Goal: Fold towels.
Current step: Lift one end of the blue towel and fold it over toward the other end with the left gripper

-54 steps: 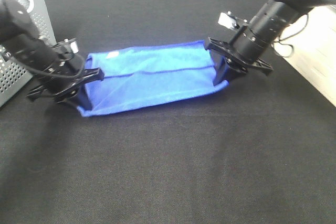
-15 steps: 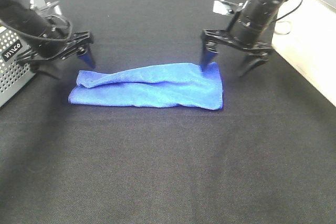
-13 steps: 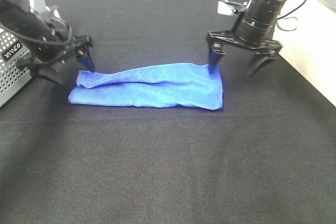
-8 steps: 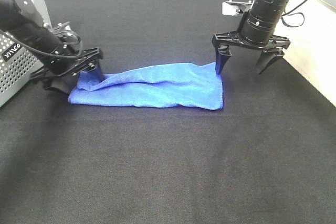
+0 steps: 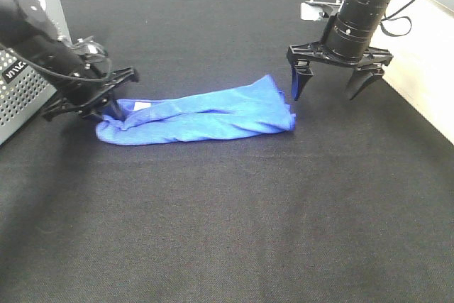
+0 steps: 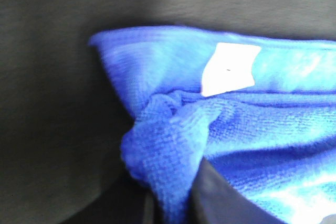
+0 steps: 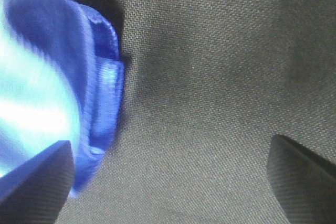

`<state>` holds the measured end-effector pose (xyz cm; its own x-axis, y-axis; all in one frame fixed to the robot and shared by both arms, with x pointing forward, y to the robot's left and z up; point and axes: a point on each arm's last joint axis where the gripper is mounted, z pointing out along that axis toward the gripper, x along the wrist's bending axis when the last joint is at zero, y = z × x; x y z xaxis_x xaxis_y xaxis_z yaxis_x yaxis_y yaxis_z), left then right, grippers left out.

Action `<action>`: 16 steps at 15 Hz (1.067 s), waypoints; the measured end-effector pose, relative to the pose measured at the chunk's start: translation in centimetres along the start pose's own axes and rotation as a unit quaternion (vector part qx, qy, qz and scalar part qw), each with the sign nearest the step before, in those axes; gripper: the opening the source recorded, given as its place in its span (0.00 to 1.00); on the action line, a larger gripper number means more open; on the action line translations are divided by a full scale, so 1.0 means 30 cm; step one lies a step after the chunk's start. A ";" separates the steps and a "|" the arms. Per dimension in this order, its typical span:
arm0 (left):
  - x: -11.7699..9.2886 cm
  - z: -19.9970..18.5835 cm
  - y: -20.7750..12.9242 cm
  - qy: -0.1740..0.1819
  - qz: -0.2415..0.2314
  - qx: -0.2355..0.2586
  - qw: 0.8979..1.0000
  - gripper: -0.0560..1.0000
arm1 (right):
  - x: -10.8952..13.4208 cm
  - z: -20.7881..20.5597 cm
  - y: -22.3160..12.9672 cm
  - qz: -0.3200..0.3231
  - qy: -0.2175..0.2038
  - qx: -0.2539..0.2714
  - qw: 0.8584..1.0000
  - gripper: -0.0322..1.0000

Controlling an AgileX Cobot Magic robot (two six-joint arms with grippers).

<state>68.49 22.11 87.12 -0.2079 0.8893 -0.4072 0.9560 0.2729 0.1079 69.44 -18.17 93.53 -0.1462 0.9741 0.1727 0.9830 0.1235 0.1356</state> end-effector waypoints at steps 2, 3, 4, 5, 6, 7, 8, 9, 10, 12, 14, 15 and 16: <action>0.007 -0.088 0.015 0.023 0.027 -0.012 0.999 0.14 | 0.000 0.000 0.000 0.000 0.000 0.000 1.000 0.94; -0.008 -0.159 0.031 0.037 0.041 -0.032 0.998 0.14 | 0.000 0.000 0.000 0.000 0.000 0.000 1.000 0.94; -0.030 -0.230 0.043 0.047 0.049 -0.053 0.996 0.14 | 0.000 0.000 0.000 0.000 0.000 0.000 1.000 0.94; -0.050 -0.297 0.051 0.056 0.051 -0.069 0.995 0.14 | 0.000 0.000 0.000 0.000 0.000 0.000 1.000 0.94; -0.069 -0.350 0.055 0.060 0.048 -0.075 0.994 0.14 | 0.001 0.000 0.000 0.001 0.002 0.000 1.000 0.94; -0.089 -0.382 0.056 0.060 0.050 -0.071 0.994 0.14 | 0.002 0.000 0.000 0.002 0.004 0.000 1.000 0.94; -0.120 -0.399 0.049 0.062 0.058 -0.062 0.994 0.14 | 0.004 0.000 0.000 0.004 0.007 0.001 1.000 0.94; -0.173 -0.397 0.033 0.058 0.071 -0.058 0.994 0.14 | 0.007 0.000 0.000 0.006 0.011 0.001 1.000 0.94; -0.264 -0.378 -0.006 0.047 0.089 -0.054 0.993 0.14 | 0.008 0.000 0.000 0.007 0.013 0.001 1.000 0.94; -0.390 -0.336 -0.059 0.024 0.109 -0.059 0.992 0.14 | 0.009 0.000 -0.002 0.007 0.014 0.003 1.000 0.94; -0.485 -0.237 -0.093 0.008 0.109 -0.042 0.993 0.14 | 0.009 0.000 -0.003 0.008 0.015 0.005 1.000 0.94; -0.516 -0.176 -0.104 0.003 0.103 -0.029 0.994 0.14 | 0.009 0.000 -0.004 0.008 0.015 0.008 1.000 0.94; -0.548 -0.108 -0.112 -0.006 0.098 -0.016 0.995 0.17 | 0.009 0.000 -0.005 0.008 0.015 0.008 1.000 0.94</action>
<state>68.04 7.76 96.40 -0.0148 0.9223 -0.3862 0.9710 0.1055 0.2147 69.26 -17.93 93.57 -0.1342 0.9699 0.2030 0.9868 0.1120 0.1169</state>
